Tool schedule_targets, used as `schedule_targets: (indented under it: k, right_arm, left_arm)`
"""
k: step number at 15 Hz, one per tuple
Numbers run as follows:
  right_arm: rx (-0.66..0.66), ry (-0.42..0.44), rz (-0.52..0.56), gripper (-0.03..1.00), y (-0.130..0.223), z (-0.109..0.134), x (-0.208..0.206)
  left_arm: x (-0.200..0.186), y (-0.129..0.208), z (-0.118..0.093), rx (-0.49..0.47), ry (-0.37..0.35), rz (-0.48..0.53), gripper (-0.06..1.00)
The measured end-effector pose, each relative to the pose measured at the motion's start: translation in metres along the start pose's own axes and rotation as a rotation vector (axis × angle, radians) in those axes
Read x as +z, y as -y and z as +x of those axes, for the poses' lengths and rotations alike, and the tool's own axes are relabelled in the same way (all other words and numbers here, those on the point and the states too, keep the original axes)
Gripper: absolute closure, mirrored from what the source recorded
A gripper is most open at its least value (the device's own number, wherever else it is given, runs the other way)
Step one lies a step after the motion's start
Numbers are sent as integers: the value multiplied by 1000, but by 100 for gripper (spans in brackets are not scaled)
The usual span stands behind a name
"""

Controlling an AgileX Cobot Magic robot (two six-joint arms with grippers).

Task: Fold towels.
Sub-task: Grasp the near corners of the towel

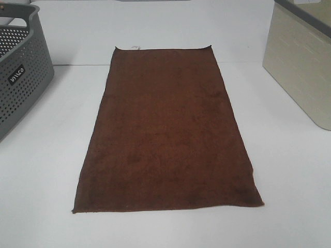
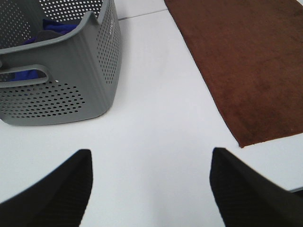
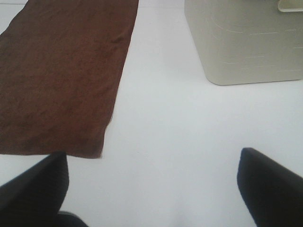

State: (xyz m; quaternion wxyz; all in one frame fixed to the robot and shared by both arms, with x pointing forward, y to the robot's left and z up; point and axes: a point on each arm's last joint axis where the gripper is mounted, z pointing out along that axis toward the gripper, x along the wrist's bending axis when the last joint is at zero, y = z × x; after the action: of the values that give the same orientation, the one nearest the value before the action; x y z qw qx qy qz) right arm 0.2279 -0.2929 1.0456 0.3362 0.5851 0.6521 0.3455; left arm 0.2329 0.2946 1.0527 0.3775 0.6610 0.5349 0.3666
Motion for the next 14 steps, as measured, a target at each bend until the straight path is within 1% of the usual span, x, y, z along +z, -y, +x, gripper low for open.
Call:
schedule_targets:
  k: [14]
  right_arm:
    - [0,0,0,6,0,0,0]
  left_arm:
    - [0,0,0,0,0,0,27]
